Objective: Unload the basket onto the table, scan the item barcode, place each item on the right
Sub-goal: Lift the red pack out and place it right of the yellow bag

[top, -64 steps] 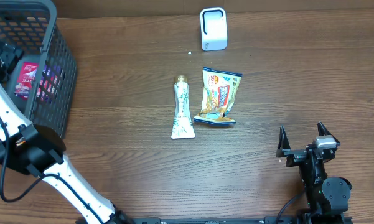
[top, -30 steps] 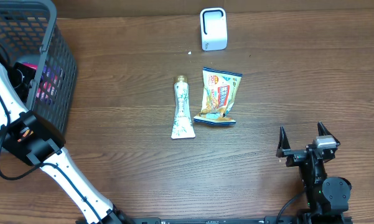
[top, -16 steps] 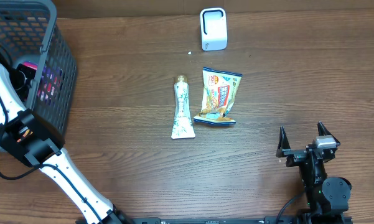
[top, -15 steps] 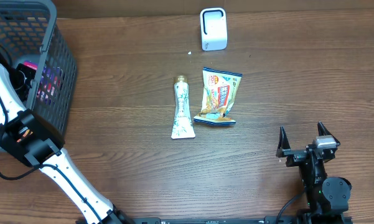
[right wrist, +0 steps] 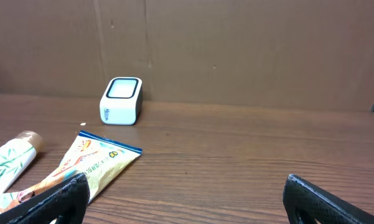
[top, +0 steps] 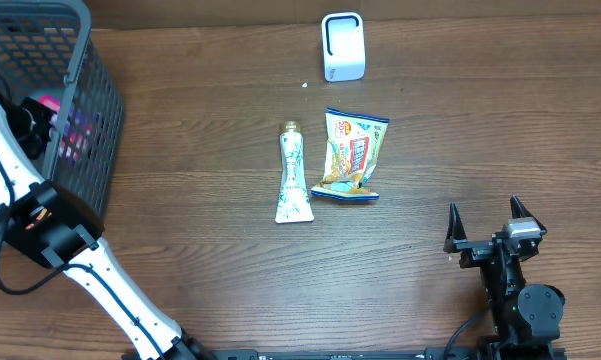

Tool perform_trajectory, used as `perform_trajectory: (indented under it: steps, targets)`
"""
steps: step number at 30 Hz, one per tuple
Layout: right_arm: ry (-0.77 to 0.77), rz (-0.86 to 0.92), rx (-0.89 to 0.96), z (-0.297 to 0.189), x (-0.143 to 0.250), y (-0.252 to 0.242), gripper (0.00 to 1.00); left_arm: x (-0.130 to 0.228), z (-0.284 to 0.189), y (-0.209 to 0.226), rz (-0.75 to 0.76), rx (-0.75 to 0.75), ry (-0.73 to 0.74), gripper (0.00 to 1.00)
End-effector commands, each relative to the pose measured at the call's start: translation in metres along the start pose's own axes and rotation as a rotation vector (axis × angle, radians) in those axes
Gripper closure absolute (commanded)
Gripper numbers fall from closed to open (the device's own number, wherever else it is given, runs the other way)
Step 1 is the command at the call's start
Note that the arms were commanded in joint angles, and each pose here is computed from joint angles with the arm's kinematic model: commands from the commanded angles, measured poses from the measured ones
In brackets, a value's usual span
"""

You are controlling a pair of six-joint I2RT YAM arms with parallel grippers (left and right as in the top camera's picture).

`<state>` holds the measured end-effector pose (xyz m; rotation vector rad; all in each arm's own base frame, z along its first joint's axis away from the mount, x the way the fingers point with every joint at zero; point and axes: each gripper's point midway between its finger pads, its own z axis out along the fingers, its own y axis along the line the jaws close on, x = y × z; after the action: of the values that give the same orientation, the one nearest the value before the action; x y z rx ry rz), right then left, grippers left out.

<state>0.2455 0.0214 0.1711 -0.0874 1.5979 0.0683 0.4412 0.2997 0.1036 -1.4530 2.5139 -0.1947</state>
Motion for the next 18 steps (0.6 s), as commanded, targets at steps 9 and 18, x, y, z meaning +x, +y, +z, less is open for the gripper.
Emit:
perform_trajectory:
  steps: [9, 18]
  targets:
    - [-0.005, 0.003, -0.002, 0.0, 0.001, 0.001, 0.0, -0.001, -0.219, -0.054, 0.177, 0.231, -0.431, 0.96]
    - [-0.005, 0.002, -0.002, 0.0, 0.001, 0.001, 0.0, 0.098, -0.351, -0.111, 0.374, 0.522, -0.555, 0.96]
